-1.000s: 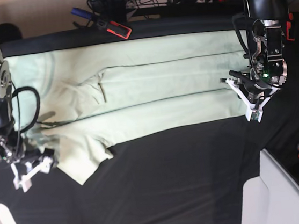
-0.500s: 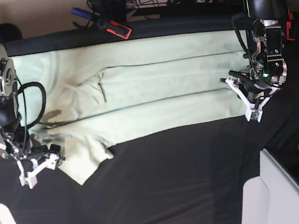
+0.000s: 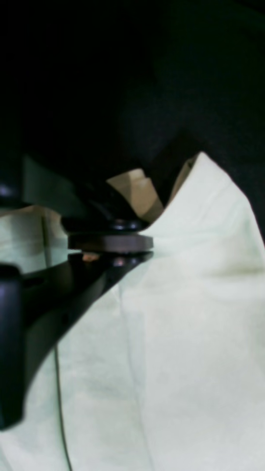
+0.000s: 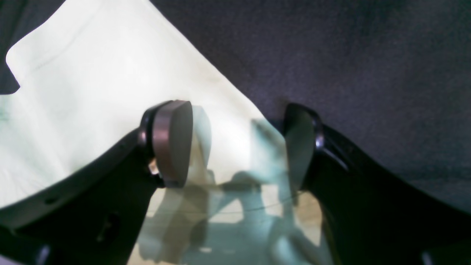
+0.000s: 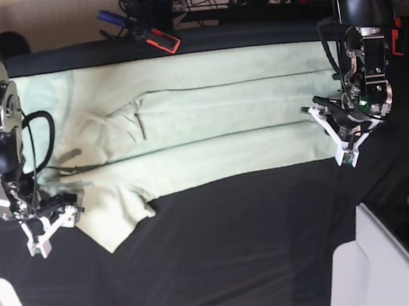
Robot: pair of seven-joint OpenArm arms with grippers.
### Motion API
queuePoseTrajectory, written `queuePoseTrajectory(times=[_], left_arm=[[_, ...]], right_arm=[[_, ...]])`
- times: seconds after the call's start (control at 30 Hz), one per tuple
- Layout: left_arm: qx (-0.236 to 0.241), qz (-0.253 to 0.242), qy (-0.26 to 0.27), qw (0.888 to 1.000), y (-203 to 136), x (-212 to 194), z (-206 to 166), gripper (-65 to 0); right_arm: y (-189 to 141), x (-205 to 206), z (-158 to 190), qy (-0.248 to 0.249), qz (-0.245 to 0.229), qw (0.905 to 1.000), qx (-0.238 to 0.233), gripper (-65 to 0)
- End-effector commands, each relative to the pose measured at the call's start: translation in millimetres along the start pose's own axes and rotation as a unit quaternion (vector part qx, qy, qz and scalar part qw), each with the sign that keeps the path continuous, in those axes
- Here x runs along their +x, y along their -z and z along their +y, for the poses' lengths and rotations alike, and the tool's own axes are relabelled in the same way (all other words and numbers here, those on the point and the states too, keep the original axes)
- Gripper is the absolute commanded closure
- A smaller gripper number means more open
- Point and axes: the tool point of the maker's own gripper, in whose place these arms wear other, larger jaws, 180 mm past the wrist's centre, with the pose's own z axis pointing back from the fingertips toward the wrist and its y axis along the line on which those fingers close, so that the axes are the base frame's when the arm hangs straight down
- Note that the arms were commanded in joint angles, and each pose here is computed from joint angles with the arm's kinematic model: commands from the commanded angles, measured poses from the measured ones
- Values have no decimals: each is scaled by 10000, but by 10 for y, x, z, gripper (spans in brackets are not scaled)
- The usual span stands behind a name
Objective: Fold the T-shirt properly
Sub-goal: 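Lift the side edges and fold them inward toward the shirt's middle, then regrasp the shirt's side edge with the left gripper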
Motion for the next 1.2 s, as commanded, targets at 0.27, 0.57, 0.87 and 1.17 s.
queuePoseTrajectory(times=[0.27,0.57,0.87,1.17], left_arm=[[100,-181,13,9998,-30,140,86,0],[100,-181,13,9998,-30,140,86,0],[102,-203,19,9997,-37,156,86,0],[97,-187,21,9998,-32,146,81,0]], right_arm=[[27,272,280,-46,-307,9992,252,-331],[15,302,256,-21,-351,9991,237,0],[-62,323,220,-224,-454,9985,186,0],[-206,346,242,-499,-480,9975,125,0]])
